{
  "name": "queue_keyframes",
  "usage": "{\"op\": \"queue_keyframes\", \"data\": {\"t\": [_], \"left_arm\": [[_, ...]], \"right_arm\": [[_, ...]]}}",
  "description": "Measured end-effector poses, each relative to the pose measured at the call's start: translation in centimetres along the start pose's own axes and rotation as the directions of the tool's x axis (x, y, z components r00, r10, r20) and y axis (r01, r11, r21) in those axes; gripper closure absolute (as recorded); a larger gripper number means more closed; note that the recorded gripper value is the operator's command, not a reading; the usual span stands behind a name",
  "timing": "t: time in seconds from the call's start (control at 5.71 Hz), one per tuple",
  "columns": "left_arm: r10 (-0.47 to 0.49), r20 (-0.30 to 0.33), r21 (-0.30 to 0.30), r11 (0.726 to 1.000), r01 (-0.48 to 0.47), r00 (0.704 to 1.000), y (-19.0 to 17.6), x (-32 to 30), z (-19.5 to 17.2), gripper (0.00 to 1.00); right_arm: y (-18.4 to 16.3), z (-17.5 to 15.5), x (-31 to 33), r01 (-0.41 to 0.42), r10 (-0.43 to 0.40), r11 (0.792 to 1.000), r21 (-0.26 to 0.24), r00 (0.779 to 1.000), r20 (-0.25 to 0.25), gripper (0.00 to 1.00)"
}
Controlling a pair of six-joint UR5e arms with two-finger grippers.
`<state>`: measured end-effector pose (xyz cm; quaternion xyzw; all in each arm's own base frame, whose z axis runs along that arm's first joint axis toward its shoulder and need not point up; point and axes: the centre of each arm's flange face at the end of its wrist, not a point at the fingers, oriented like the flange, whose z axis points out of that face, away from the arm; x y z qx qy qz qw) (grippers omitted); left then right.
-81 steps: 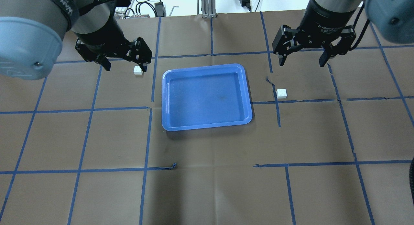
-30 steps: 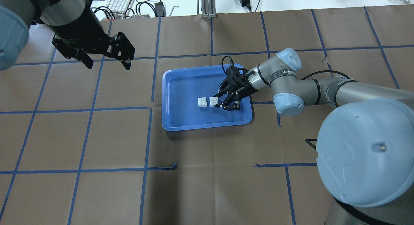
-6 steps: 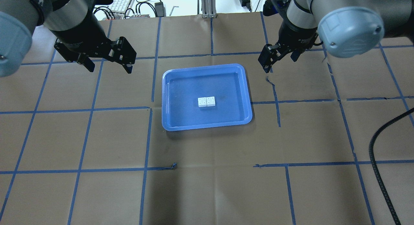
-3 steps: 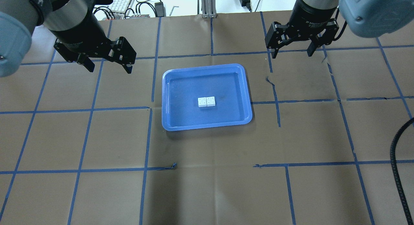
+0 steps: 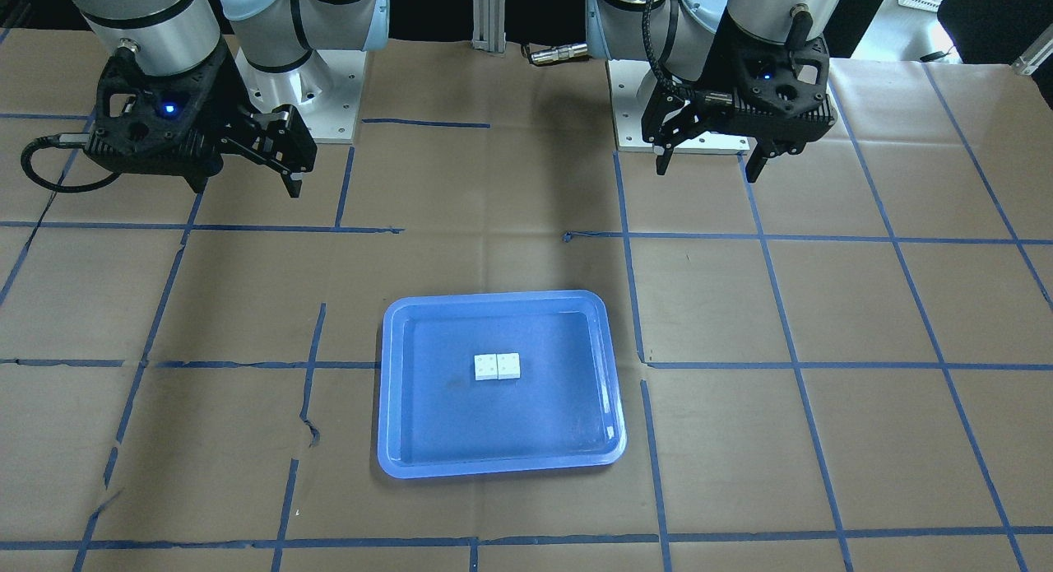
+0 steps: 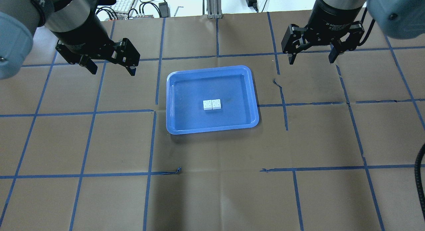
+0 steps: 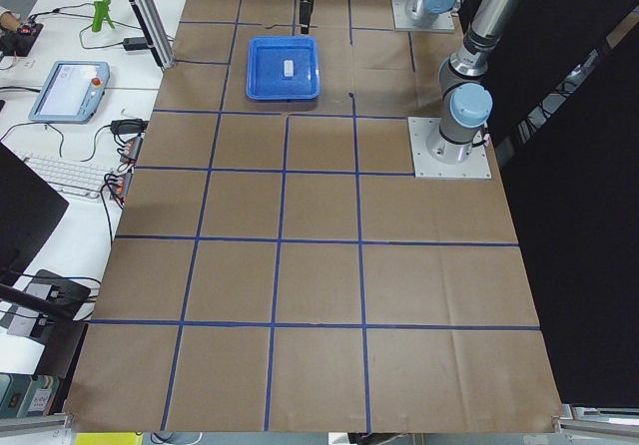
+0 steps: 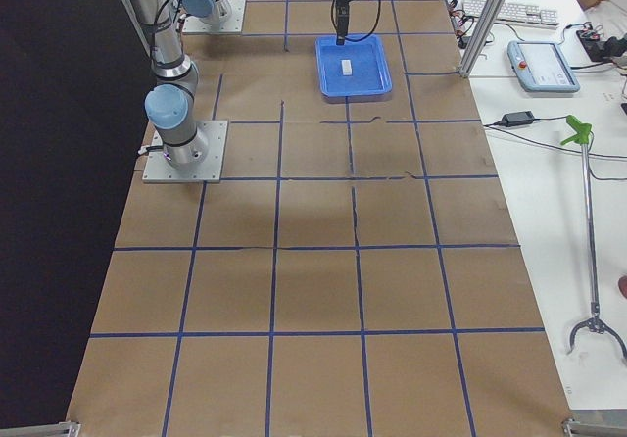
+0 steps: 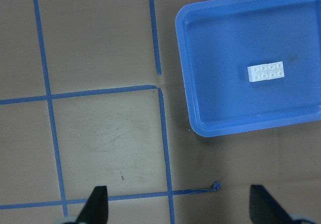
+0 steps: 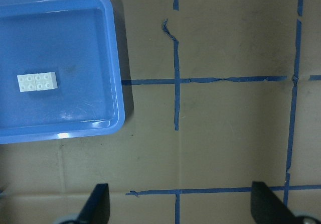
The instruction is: Assemble white blocks and place on blue tray
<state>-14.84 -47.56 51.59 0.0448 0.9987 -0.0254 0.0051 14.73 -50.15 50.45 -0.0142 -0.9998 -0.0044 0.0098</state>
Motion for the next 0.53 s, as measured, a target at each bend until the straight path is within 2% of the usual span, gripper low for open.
{"op": "queue_keyframes", "data": {"t": [0.53], "left_arm": [[0.000, 0.000, 0.001, 1.000, 0.000, 1.000, 0.02, 0.01, -0.05, 0.01]], "right_arm": [[0.24, -0.31, 0.42, -0.008, 0.008, 1.000, 0.002, 1.000, 0.000, 0.00]]}}
